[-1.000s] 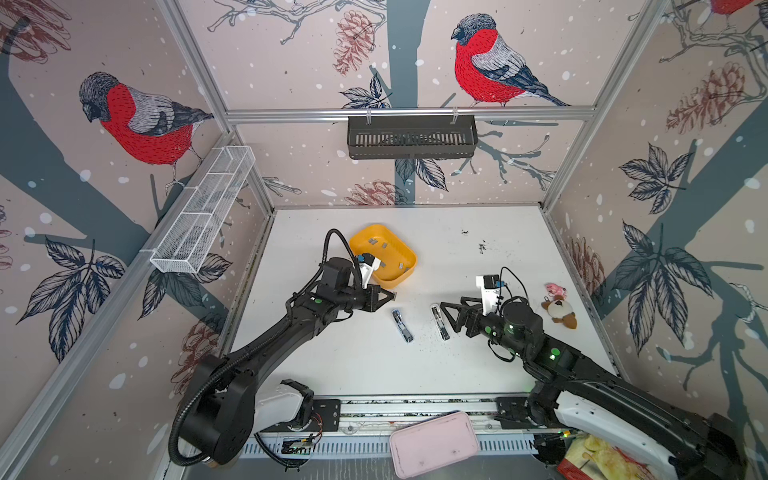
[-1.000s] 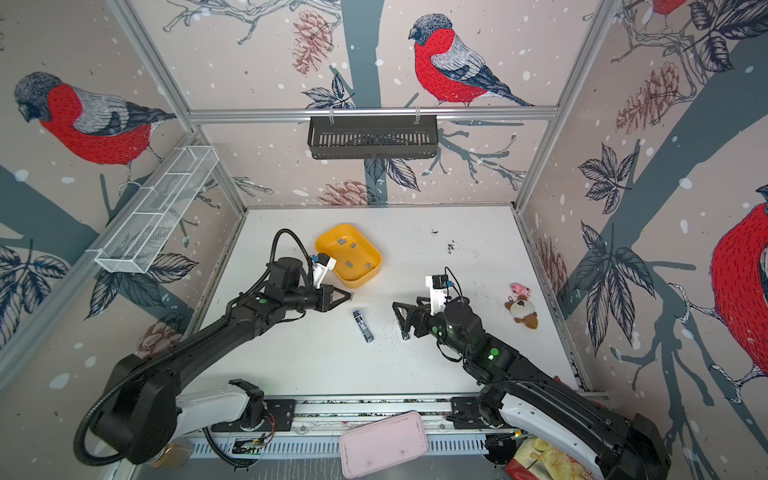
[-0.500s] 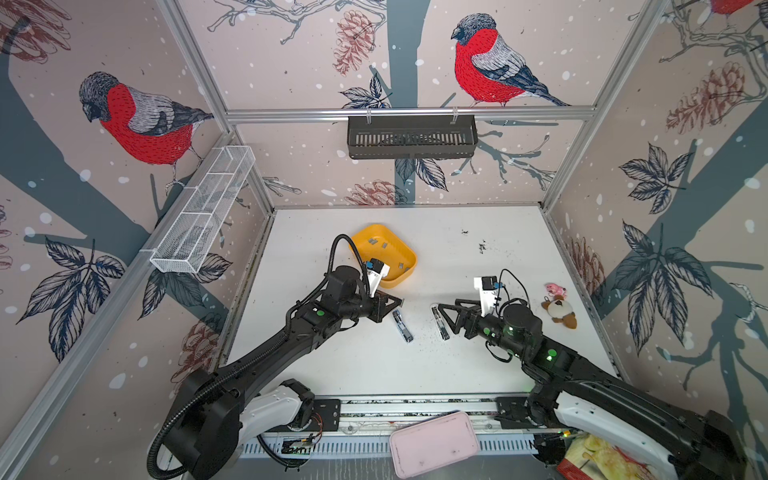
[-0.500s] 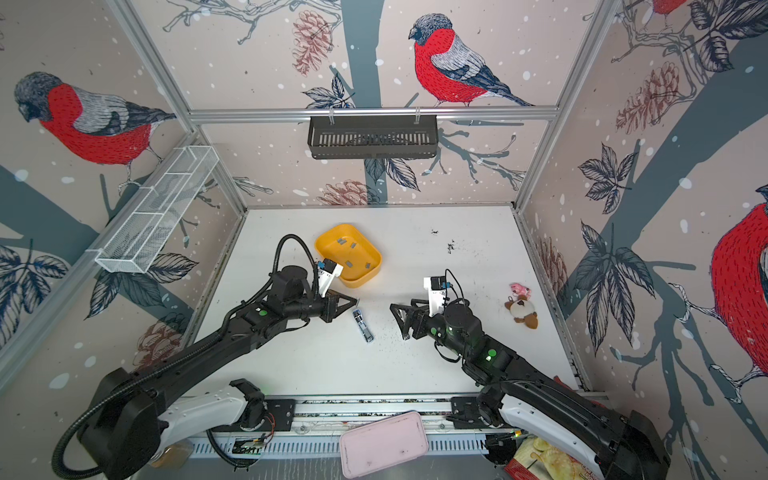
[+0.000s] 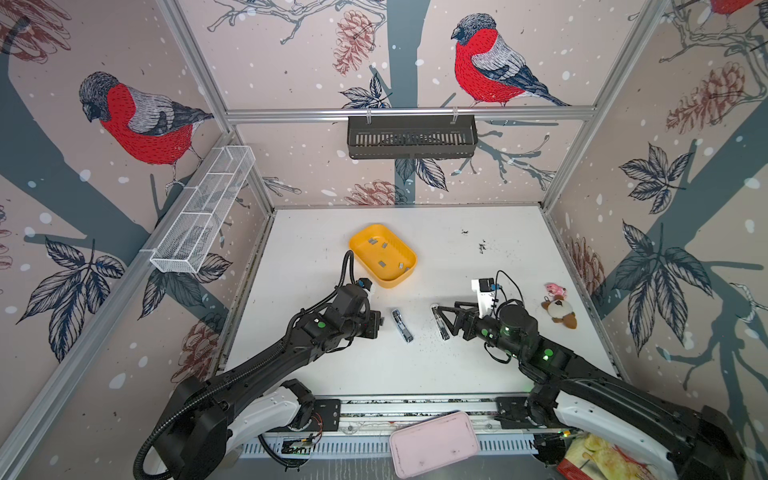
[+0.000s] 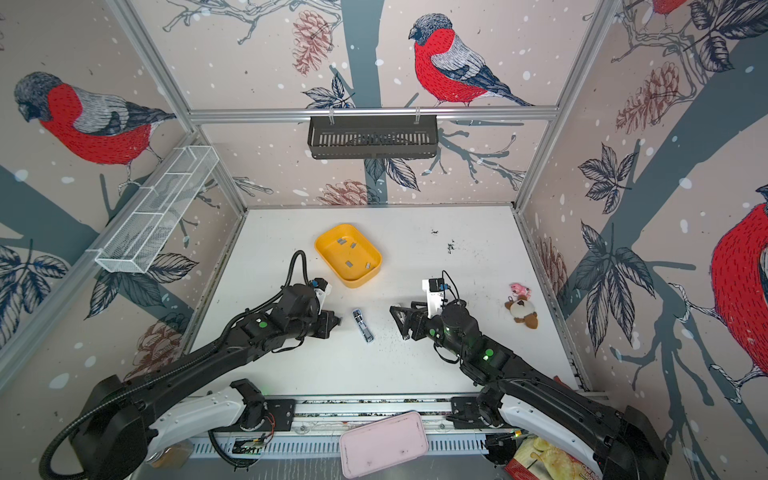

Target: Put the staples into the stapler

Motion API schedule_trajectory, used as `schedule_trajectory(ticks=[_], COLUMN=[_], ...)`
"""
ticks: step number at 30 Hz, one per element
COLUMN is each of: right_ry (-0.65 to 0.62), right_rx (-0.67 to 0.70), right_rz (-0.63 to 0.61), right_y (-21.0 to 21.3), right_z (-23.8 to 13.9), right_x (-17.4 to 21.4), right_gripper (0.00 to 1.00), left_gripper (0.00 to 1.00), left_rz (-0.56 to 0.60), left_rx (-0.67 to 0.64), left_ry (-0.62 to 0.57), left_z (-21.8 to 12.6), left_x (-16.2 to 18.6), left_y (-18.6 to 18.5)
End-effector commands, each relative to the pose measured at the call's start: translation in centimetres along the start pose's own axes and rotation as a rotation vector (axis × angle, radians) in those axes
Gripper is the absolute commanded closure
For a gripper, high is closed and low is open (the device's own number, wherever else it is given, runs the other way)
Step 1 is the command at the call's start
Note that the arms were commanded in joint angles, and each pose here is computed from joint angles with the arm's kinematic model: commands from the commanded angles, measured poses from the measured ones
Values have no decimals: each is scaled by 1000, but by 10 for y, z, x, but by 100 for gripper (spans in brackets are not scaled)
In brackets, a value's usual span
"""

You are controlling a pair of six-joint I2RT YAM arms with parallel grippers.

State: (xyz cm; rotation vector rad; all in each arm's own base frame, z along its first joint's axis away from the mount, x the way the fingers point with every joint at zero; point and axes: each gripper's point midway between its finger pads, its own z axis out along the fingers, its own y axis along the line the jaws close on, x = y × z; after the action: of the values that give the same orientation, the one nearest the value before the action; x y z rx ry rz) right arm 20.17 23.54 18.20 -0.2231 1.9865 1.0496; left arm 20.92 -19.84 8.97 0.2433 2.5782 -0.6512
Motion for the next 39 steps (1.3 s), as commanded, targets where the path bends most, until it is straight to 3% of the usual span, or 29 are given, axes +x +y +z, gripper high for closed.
schedule_trajectory(ticks=[1, 13, 30, 34, 39], right_ry=[-31, -31, -33, -38, -26], right_rx=[-17, 3, 21, 20, 21], right_rz=[-28, -28, -35, -39, -44], right_y=[5, 1, -2, -1, -1], right_z=[1, 1, 2, 2, 5], right_x=[-7, -7, -7, -10, -8], right_gripper=[15, 15, 15, 15, 15], left_gripper=[100, 100, 100, 86, 78], left_rz=[-56, -39, -14, -18, -21], left_rx=[-137, -261, -285, -289, -288], left_ry=[30, 76, 85, 89, 76], left_z=[4, 26, 35, 36, 31], left_x=[15, 35, 33, 34, 31], left_y=[26, 43, 44, 45, 44])
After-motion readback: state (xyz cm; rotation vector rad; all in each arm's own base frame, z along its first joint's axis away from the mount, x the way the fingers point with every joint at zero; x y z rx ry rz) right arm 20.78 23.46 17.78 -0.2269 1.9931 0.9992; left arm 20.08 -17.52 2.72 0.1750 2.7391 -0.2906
